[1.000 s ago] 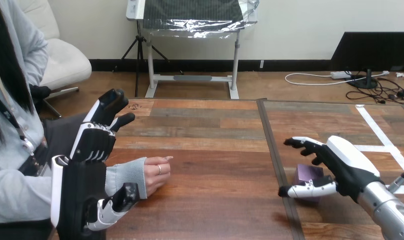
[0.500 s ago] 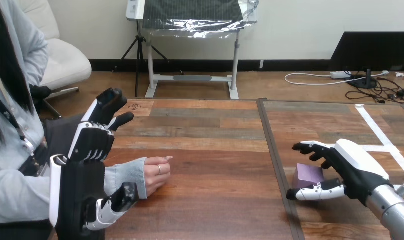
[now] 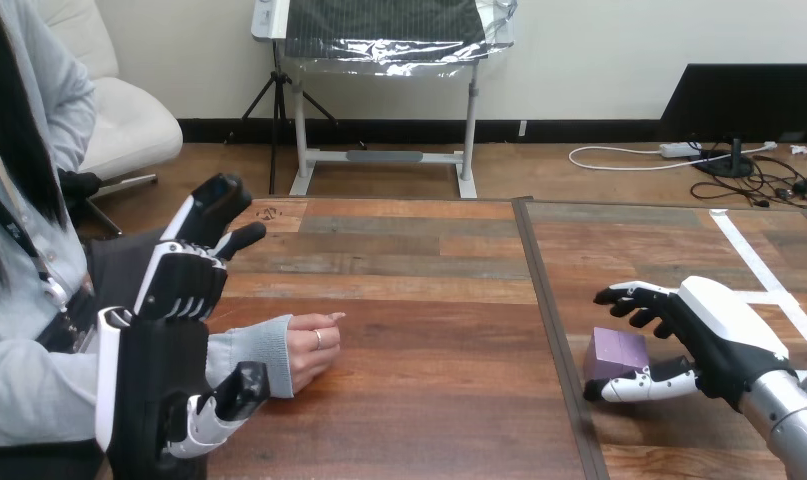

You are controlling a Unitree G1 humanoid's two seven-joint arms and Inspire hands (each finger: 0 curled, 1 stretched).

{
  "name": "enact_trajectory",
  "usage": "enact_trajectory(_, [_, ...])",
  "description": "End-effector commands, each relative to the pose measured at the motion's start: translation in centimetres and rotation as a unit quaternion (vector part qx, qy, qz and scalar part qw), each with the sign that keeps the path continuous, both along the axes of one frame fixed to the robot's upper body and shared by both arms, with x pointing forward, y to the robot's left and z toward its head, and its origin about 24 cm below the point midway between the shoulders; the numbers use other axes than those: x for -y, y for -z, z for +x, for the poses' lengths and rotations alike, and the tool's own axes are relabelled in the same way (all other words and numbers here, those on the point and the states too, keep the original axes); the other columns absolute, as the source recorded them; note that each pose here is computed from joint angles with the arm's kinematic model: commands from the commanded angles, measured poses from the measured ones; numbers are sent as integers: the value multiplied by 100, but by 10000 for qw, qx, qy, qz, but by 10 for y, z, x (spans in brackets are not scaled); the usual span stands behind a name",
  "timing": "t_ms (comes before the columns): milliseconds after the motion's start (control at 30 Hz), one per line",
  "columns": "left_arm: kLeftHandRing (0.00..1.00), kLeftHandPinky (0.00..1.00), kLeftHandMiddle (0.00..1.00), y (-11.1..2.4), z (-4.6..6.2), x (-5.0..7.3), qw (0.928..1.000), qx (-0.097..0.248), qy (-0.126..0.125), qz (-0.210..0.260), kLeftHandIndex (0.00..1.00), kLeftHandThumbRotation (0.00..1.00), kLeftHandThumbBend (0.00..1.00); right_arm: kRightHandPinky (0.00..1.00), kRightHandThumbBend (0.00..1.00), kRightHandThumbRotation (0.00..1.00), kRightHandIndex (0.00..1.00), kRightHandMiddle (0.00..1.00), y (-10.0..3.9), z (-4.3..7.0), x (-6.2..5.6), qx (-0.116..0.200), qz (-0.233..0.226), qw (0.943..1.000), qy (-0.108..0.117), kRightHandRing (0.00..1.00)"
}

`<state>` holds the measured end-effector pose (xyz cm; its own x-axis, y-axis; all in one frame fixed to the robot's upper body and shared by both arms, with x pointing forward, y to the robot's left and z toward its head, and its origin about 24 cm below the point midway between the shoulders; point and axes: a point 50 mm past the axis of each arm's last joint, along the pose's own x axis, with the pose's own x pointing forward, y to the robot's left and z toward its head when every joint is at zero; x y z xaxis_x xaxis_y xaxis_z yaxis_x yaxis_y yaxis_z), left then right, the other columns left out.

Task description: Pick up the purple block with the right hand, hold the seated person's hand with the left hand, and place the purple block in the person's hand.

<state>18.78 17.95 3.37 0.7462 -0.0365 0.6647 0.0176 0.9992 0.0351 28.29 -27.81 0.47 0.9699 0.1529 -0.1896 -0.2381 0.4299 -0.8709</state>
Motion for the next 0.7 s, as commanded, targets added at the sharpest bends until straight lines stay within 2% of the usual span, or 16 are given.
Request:
enact_trajectory(0, [89, 81, 90, -16, 7, 0, 9991, 395, 114, 117, 87, 73, 100, 65, 100, 33, 77, 75, -7, 8, 1, 233, -192, 9995, 70, 72])
enact_trajectory(300, [89, 81, 90, -17, 6, -1, 9990, 418, 113, 69, 87, 72, 100, 57, 99, 25, 68, 65, 1, 5, 0, 225, -312, 9991, 198, 62])
enact_trajectory(500, [88, 81, 89, -18, 5, -2, 9992, 386, 88, 55, 87, 71, 100, 47, 92, 17, 59, 55, 8, 4, -1, 243, -550, 9975, 365, 52])
enact_trajectory(667, [88, 81, 89, -18, 3, -2, 9993, 350, 84, 59, 86, 72, 100, 38, 86, 14, 53, 48, 13, 3, -2, 323, -805, 9952, 448, 43])
